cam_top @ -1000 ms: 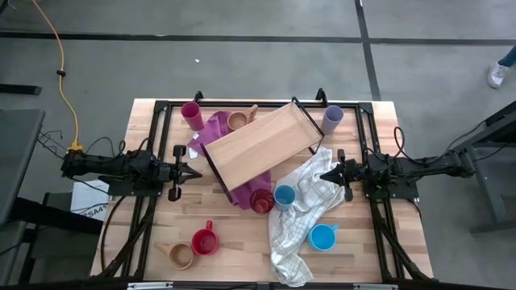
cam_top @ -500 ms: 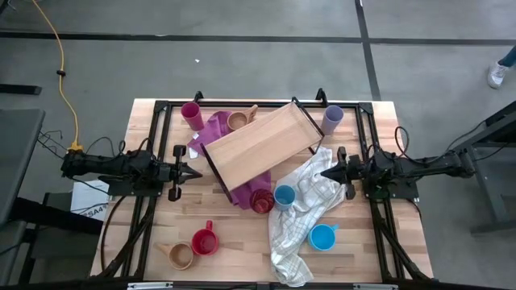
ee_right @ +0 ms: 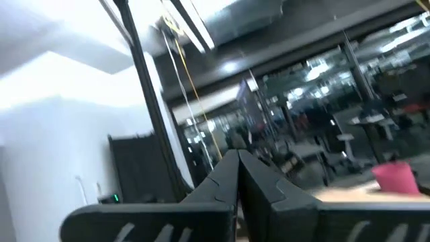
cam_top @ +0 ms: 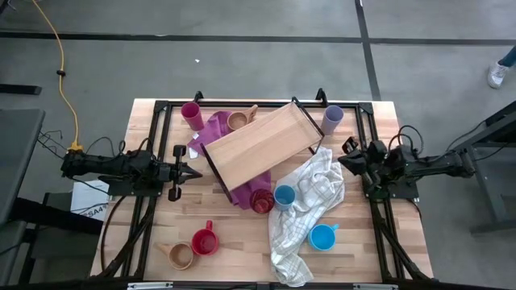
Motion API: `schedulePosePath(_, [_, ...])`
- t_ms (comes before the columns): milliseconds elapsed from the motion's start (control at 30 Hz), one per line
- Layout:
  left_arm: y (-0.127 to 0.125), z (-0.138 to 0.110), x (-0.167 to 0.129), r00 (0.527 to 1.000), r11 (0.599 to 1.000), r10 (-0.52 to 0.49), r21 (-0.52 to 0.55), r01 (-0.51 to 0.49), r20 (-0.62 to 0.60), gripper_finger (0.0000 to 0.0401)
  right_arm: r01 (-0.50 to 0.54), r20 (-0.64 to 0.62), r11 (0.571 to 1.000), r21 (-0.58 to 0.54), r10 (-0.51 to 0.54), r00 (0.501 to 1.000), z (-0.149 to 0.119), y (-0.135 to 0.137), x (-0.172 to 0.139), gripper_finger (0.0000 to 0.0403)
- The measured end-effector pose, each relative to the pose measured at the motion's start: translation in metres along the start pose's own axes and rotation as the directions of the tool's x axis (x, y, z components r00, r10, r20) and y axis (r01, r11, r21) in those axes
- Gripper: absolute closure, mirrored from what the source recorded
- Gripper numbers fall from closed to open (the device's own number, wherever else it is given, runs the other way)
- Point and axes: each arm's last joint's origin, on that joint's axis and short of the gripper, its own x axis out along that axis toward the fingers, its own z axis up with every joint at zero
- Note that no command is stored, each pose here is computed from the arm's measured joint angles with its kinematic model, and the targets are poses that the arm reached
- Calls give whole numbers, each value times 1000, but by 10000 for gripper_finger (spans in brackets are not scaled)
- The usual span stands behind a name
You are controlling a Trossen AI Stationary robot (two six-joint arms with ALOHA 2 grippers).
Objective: Stack small to large cups/mugs on shelf
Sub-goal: Put the purple cup on the shelf
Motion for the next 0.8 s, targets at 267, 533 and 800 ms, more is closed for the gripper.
schedulePosePath(267, [0, 0, 0, 1000, 1000, 0, 0, 0, 0, 400, -67, 228, 998, -14, 69, 971, 35, 12, 3, 402])
schedulePosePath(533, [0, 0, 0, 1000, 1000, 0, 0, 0, 0, 400, -127, 268, 986, -110, 153, 951, 108, 40, 21, 402])
schedulePosePath(800, [0, 0, 0, 1000, 1000, 0, 0, 0, 0, 400, -63, -138, 967, -247, 29, 990, 180, 66, 72, 402])
